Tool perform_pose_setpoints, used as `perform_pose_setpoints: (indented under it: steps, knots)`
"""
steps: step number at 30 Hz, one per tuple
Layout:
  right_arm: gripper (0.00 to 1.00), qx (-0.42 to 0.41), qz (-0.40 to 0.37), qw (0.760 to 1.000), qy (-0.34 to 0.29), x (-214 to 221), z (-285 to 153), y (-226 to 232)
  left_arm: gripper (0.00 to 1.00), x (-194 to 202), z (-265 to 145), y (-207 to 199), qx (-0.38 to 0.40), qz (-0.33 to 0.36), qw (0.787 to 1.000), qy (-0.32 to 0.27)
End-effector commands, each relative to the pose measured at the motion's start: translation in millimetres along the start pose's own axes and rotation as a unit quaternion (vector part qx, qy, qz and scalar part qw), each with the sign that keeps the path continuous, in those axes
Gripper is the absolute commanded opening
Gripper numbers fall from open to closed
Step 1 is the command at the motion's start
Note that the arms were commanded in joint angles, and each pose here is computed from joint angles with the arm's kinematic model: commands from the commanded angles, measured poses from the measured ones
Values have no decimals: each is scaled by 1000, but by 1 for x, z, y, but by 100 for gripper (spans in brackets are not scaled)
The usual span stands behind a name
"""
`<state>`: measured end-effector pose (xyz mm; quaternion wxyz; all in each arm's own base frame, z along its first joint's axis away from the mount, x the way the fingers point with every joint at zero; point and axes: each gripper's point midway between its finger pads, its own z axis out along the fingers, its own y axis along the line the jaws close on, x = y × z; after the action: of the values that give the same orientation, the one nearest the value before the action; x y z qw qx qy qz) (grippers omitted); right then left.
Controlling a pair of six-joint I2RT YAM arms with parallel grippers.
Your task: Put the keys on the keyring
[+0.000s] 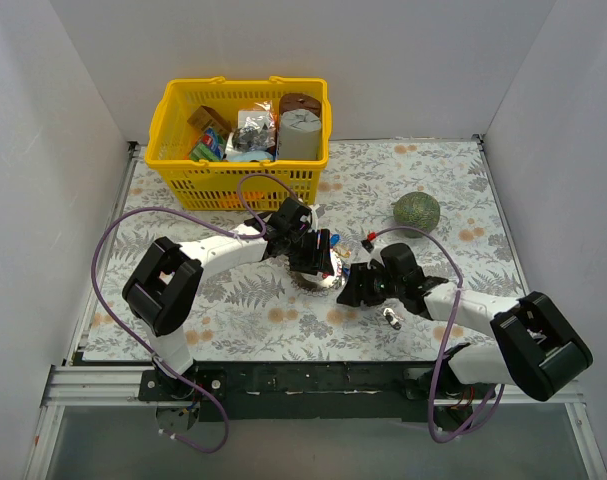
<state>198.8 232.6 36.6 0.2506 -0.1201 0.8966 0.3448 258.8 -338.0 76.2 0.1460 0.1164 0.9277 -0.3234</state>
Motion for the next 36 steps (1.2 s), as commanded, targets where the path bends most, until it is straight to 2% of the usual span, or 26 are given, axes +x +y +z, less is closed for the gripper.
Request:
perform_pose_setpoints:
  steps: [1, 4, 6, 11, 16, 24, 32, 36]
  knots:
    - [63, -49, 17, 998, -38, -13, 3, 17, 52, -14, -19, -18, 29, 17, 999, -30]
    - [62, -53, 39, 996, -53, -14, 8, 16, 52, -13, -19, -17, 29, 16, 999, -30]
    - [59, -58, 56, 994, -68, -20, 11, 17, 52, -13, -21, -18, 29, 17, 999, -30]
    - [50, -50, 105, 991, -61, -12, 24, 6, 52, -12, -22, -17, 29, 17, 999, -30]
    - [49, -32, 138, 986, -85, -18, 27, -6, 52, -12, -24, -17, 28, 18, 999, -33]
    - [48, -4, 145, 981, -132, -42, 25, -23, 52, -10, -23, -15, 26, 17, 999, -32]
    - [46, -59, 134, 982, -121, -56, 34, -7, 52, -7, -22, -12, 22, 15, 999, -30]
    - [40, -56, 126, 984, -115, -54, 34, -8, 52, -7, -22, -12, 22, 15, 999, -29]
